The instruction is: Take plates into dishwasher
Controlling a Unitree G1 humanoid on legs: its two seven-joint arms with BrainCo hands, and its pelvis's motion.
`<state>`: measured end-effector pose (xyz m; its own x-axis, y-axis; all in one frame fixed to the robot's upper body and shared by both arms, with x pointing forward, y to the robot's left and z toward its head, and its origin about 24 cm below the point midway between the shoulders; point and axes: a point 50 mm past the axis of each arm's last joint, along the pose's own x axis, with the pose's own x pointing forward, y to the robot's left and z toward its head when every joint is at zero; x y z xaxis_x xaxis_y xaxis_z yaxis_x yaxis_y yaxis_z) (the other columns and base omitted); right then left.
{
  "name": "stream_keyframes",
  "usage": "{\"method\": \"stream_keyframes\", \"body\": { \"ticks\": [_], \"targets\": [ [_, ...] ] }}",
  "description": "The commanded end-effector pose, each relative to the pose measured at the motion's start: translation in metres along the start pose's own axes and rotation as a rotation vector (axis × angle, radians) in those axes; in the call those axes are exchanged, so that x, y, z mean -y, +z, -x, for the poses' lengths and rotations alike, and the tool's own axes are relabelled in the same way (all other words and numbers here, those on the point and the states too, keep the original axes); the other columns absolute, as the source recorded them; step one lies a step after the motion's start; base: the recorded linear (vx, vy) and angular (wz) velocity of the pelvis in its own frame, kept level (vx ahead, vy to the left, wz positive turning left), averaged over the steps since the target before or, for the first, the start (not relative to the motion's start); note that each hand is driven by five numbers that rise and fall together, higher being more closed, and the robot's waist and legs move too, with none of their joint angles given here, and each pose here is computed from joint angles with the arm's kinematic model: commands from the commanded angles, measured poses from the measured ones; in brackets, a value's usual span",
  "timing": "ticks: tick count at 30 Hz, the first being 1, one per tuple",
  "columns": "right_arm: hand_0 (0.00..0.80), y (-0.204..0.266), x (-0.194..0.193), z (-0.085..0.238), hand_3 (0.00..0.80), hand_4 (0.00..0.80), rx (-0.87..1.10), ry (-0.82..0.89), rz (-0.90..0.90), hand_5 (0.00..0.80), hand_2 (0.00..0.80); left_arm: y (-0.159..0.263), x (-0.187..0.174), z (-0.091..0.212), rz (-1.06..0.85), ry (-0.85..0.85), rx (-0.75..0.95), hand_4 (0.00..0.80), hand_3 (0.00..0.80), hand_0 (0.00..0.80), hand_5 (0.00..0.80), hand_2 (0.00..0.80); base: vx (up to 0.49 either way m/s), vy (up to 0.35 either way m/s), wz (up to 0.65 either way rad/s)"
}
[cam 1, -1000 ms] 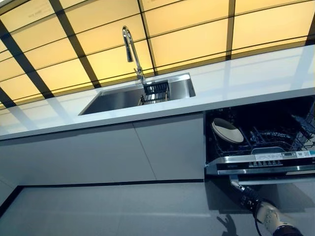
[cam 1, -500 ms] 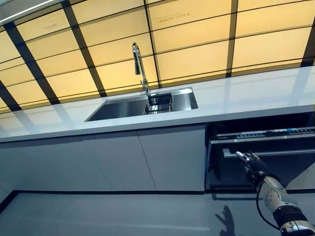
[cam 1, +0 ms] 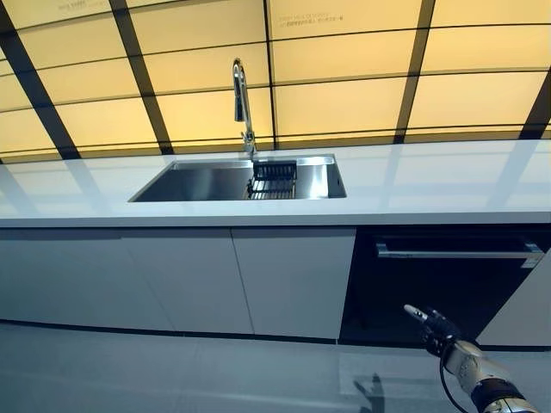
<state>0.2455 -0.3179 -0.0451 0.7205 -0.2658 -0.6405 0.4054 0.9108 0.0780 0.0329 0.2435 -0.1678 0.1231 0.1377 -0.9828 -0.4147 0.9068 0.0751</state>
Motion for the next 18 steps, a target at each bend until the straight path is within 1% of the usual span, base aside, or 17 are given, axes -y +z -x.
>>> {"method": "stream_keyframes", "body": {
  "ticks": [1,4,6,9,13,18],
  "targets": [
    [0.000,0.023,-0.023,-0.005,0.000,0.000,0.084,0.112,0.019,0.000,0.000,0.040,-0.004,0.001,-0.013,0.044,0.093,0.000,0.000,0.000,0.000,0.000,-0.042,-0.064,0.04],
    [0.000,0.006,-0.025,-0.004,0.000,0.000,0.041,0.141,0.038,0.000,0.000,0.045,0.001,0.001,0.005,0.039,0.105,0.000,0.000,0.000,0.000,0.000,-0.020,-0.030,0.03],
    [0.000,-0.016,-0.028,-0.003,0.000,0.000,-0.011,0.170,0.060,0.000,0.000,0.049,0.005,0.001,0.009,0.037,0.111,0.000,0.000,0.000,0.000,0.000,-0.013,-0.018,0.00],
    [0.000,-0.037,-0.030,-0.001,0.000,0.000,-0.056,0.188,0.070,0.000,0.000,0.052,0.009,0.001,-0.013,0.040,0.114,0.000,0.000,0.000,0.000,0.000,-0.007,-0.005,0.01],
    [0.000,-0.077,-0.038,0.006,0.000,0.000,-0.134,0.200,0.110,0.000,0.000,0.050,0.016,0.000,-0.051,0.036,0.088,0.000,0.000,0.000,0.000,0.000,-0.009,-0.006,0.02],
    [0.000,-0.125,-0.050,0.018,0.000,0.000,-0.245,0.199,0.146,0.000,0.000,0.041,0.029,-0.002,-0.106,-0.058,0.027,0.000,0.000,0.000,0.000,0.000,-0.005,-0.001,0.03]
  ]
}}
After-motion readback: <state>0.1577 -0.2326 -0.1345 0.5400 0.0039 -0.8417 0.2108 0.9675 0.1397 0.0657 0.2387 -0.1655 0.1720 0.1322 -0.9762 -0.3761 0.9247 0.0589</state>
